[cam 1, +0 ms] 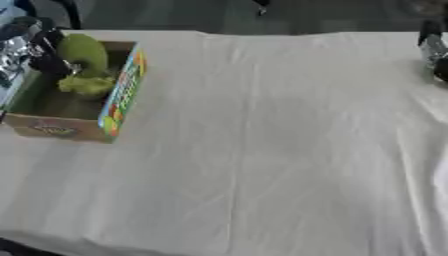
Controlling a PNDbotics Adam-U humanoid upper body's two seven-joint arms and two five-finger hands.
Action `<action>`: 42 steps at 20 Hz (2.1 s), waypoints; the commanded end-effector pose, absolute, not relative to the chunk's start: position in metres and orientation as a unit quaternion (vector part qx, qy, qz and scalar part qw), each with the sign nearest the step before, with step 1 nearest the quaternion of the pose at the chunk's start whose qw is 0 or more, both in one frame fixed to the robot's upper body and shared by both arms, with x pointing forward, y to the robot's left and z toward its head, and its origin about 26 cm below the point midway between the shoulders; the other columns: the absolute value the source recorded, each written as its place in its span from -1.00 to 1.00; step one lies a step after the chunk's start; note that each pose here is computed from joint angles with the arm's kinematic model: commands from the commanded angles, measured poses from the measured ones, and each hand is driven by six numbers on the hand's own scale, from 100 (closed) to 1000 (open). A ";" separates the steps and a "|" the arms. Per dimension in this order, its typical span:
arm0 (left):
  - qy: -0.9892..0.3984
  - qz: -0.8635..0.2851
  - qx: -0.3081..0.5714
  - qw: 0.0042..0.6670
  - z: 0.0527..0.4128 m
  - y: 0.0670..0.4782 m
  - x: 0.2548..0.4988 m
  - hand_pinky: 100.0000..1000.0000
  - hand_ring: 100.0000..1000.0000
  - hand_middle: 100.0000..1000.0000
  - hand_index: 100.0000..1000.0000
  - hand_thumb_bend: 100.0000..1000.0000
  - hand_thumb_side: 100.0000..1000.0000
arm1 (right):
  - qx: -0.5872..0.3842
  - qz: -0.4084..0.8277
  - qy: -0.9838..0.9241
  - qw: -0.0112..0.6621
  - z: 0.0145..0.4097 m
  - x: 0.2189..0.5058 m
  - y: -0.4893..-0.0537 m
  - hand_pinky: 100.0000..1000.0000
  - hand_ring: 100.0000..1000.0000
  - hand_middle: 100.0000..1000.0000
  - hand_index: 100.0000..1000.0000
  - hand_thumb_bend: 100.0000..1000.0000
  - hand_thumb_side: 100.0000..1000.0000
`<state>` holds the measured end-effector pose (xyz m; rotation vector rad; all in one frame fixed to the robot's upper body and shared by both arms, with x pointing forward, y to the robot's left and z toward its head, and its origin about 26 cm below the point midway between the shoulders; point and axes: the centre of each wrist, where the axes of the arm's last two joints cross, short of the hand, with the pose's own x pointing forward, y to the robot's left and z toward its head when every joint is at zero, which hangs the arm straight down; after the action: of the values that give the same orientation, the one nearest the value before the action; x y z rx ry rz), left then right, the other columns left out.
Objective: Pick up the objects with one hand, pass them to the other hand, and then place them into the box on the other side of the table.
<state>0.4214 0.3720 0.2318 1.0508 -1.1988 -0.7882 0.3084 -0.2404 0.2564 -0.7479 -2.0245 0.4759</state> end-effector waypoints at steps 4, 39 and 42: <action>-0.523 -0.324 0.490 0.618 0.247 0.384 0.419 0.39 0.46 0.35 0.51 0.36 -0.66 | -0.313 0.188 -0.824 0.433 0.265 0.305 -0.244 0.45 0.34 0.14 0.40 -0.72 -0.47; -0.810 -0.170 0.247 0.505 0.290 0.289 0.357 0.18 0.36 0.25 0.48 -0.23 0.06 | -0.469 0.191 -0.667 0.547 0.280 0.359 -0.332 0.58 0.57 0.45 0.57 -0.40 -0.40; -0.806 -0.170 0.244 0.511 0.286 0.287 0.357 0.18 0.36 0.25 0.47 -0.21 0.09 | -0.472 0.214 -0.638 0.570 0.282 0.367 -0.345 0.59 0.57 0.47 0.63 -0.36 -0.39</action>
<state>0.3608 0.2864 0.2766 0.5729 -1.9131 -0.4095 0.3681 -0.3333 0.2679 -1.0569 -1.5172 0.4846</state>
